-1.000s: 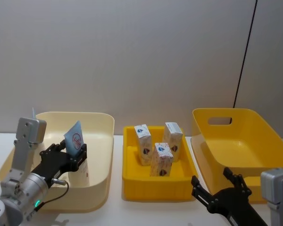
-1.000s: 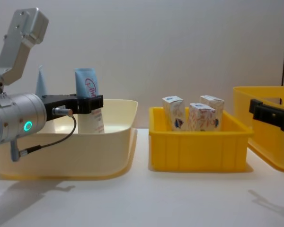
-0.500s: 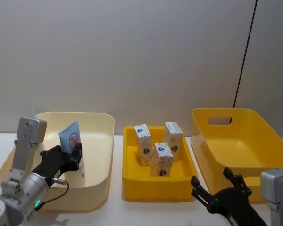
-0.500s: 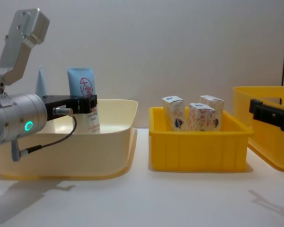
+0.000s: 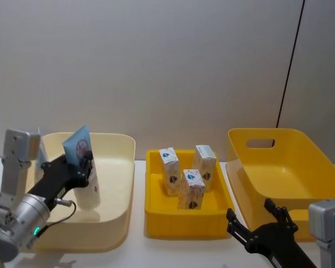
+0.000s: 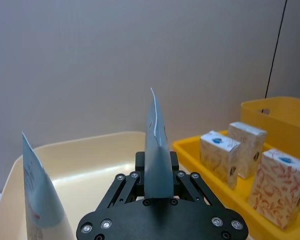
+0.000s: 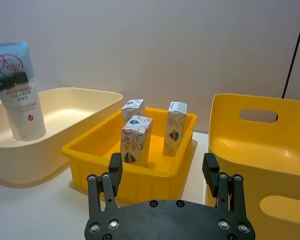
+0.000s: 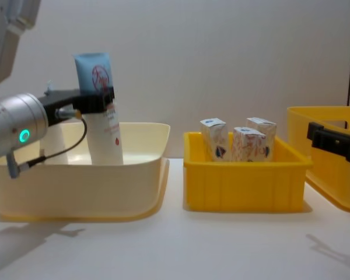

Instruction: Bimanual collaborative sorting of washing and personal care products

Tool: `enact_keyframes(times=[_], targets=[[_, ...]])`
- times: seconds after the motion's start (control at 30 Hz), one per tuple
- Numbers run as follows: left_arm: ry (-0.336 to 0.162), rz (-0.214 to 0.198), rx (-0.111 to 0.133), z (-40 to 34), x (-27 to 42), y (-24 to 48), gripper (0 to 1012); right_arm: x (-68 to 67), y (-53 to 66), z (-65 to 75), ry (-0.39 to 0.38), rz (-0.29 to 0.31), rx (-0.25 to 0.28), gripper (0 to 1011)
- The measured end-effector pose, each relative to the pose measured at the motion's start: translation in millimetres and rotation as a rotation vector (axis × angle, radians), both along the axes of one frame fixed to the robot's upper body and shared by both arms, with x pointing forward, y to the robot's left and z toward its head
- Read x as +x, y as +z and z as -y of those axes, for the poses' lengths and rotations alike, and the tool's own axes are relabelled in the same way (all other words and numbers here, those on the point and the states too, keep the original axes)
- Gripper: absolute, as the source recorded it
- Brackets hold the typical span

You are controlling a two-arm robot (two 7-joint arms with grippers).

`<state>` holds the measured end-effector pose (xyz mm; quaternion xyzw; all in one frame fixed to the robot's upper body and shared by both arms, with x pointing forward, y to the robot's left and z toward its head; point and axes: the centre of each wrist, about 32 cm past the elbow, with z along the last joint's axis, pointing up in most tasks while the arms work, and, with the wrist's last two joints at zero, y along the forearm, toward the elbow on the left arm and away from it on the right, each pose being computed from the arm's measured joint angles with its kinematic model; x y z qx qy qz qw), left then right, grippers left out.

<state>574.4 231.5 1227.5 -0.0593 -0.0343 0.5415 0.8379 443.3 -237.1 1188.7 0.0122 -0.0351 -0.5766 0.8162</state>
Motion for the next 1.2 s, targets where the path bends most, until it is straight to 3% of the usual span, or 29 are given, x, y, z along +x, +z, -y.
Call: enact_keyframes(times=[0.2, 0.5, 0.73, 0.87, 1.2], targets=[[-0.046, 0.059, -0.034, -3.2, 1.3, 9.0, 246, 0.0, 0.0, 0.0, 0.000, 0.000, 0.000, 1000], [-0.137, 0.093, -0.078, 0.0, 3.1, 18.5, 246, 0.0, 0.0, 0.0, 0.000, 0.000, 0.000, 1000], [-0.228, 0.100, -0.110, 10.6, 5.5, 23.3, 246, 0.0, 0.0, 0.0, 0.000, 0.000, 0.000, 1000], [-0.287, 0.093, -0.131, 20.6, 7.8, 24.3, 246, 0.0, 0.0, 0.0, 0.000, 0.000, 0.000, 1000], [-0.367, 0.086, -0.162, 33.3, 10.9, 24.2, 246, 0.0, 0.0, 0.0, 0.000, 0.000, 0.000, 1000]])
